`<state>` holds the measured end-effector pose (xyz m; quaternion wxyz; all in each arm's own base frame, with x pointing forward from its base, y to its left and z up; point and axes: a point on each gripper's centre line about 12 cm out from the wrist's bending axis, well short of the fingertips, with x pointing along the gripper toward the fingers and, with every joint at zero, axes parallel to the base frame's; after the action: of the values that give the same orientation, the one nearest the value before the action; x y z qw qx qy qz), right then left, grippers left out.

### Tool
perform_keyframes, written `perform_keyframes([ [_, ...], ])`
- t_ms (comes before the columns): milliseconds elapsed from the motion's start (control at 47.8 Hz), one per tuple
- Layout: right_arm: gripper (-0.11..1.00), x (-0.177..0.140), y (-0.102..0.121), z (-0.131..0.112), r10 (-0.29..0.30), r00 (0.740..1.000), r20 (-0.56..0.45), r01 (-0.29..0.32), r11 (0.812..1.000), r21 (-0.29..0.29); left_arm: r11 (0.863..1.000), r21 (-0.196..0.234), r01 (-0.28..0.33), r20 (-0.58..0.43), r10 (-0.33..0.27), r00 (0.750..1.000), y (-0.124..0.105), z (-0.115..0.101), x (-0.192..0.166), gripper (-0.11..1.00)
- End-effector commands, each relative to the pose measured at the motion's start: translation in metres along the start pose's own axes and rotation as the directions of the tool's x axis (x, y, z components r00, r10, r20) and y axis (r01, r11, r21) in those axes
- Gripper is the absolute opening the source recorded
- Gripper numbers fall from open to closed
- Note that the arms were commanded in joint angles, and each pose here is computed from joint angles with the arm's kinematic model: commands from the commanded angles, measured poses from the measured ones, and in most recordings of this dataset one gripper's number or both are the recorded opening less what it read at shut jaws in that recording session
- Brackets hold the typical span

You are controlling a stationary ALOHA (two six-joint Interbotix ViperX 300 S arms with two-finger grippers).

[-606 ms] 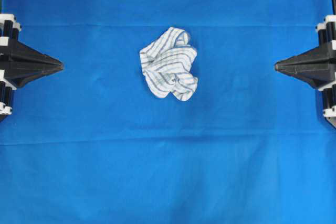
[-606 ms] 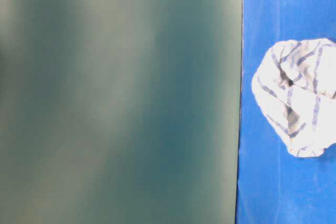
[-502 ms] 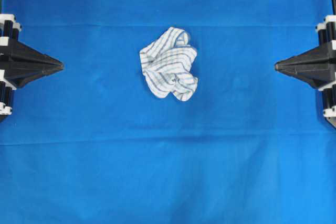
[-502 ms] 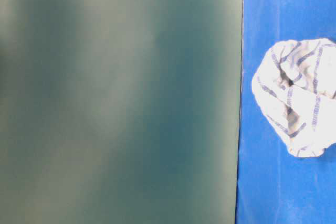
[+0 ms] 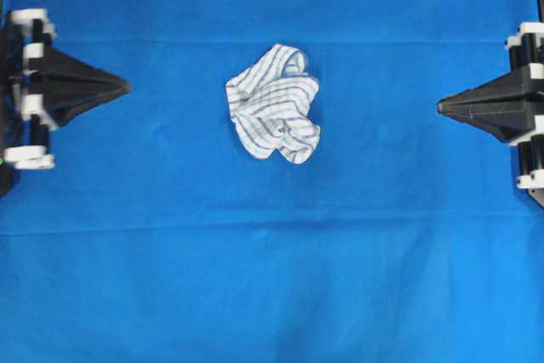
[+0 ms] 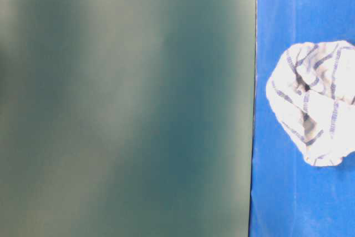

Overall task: Hand over the towel.
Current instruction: 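Reach the left gripper to the striped towel and grasp its edge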

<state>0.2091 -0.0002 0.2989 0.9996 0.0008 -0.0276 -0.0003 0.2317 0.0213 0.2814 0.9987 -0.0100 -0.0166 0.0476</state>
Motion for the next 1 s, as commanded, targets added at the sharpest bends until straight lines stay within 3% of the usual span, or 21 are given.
perform_keyframes([
  [0, 0.0, 0.003, 0.0, 0.009, -0.002, 1.0, 0.018, 0.002, 1.0, 0.003, 1.0, -0.006, -0.023, -0.01, 0.022, 1.0, 0.005, 0.001, 0.017, 0.09],
  [230, 0.0, 0.003, -0.001, 0.004, -0.003, 1.0, -0.018, 0.003, 1.0, 0.004, 0.998, -0.006, -0.062, -0.17, 0.06, 0.984, 0.017, -0.033, 0.069, 0.76],
  [334, 0.0, 0.003, -0.001, 0.003, -0.004, 1.0, -0.028, 0.004, 1.0, 0.007, 0.997, -0.001, -0.082, -0.271, 0.079, 0.959, 0.025, -0.061, 0.095, 0.93],
  [606, 0.0, 0.004, 0.0, 0.001, -0.002, 0.999, -0.038, 0.002, 1.0, 0.008, 0.996, 0.017, -0.088, -0.463, 0.086, 0.882, 0.033, -0.124, 0.145, 0.93],
  [836, 0.0, 0.006, 0.0, -0.003, -0.002, 0.999, -0.052, 0.002, 1.0, 0.006, 0.993, 0.024, -0.118, -0.571, 0.111, 0.814, 0.049, -0.174, 0.158, 0.93],
  [982, 0.0, 0.007, 0.0, -0.005, -0.002, 0.998, -0.063, 0.003, 1.0, 0.008, 0.993, 0.023, -0.119, -0.593, 0.109, 0.798, 0.05, -0.186, 0.163, 0.93],
])
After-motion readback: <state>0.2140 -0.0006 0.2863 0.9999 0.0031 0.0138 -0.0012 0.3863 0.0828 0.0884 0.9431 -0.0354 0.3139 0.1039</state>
